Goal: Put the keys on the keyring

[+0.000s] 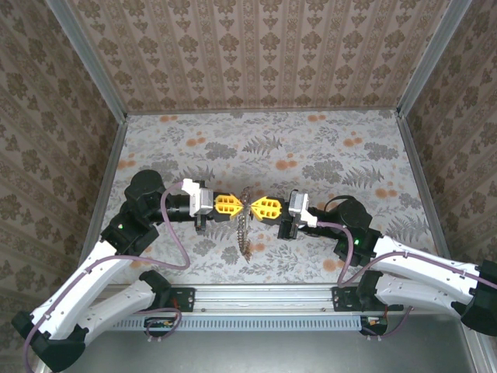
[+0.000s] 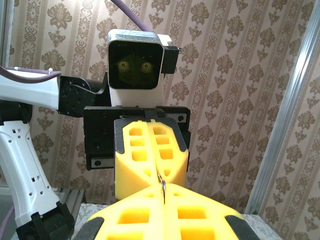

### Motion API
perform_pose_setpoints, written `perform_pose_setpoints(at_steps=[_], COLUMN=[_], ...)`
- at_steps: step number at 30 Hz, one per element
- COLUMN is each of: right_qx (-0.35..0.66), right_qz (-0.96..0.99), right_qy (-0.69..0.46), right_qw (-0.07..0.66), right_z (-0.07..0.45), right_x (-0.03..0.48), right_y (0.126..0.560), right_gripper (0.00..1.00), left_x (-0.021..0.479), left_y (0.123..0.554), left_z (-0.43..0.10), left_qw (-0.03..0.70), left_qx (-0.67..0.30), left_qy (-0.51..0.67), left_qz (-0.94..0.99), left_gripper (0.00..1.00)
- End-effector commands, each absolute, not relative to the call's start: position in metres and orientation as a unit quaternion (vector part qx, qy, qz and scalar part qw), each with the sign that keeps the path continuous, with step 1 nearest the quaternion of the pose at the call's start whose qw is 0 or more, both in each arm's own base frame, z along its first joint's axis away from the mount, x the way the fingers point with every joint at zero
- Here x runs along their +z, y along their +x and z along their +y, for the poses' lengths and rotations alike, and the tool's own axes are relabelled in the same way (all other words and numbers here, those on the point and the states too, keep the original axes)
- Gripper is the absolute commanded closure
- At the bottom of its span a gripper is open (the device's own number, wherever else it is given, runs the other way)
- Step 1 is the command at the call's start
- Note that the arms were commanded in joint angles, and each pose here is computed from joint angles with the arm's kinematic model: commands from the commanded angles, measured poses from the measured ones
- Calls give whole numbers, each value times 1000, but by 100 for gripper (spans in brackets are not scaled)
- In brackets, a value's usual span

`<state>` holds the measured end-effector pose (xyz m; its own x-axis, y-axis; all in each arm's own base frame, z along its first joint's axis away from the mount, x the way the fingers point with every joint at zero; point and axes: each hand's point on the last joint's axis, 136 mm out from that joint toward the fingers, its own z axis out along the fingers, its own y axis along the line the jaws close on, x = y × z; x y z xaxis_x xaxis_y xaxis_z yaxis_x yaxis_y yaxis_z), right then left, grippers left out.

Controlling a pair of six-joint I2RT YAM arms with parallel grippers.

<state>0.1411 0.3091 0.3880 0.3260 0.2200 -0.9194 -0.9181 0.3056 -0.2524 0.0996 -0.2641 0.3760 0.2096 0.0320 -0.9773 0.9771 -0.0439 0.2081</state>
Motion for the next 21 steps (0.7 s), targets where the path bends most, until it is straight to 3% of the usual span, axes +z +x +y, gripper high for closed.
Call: perform_pose_setpoints(at_steps=[1, 21], right_qx=[406, 401], right_qz=[399, 410], right_qy=[-413, -414], right_qw=[711, 707], right_z=[307, 314], right_x=[401, 396], right_y=[141, 148], right_gripper=[100, 100], left_x=[387, 389], left_y=[94, 92], left_z=[-262, -261], left_qw=[545, 545], left_qx=[-450, -453], left_qy=[571, 572], left_qz=[418, 414], left_gripper=[100, 100])
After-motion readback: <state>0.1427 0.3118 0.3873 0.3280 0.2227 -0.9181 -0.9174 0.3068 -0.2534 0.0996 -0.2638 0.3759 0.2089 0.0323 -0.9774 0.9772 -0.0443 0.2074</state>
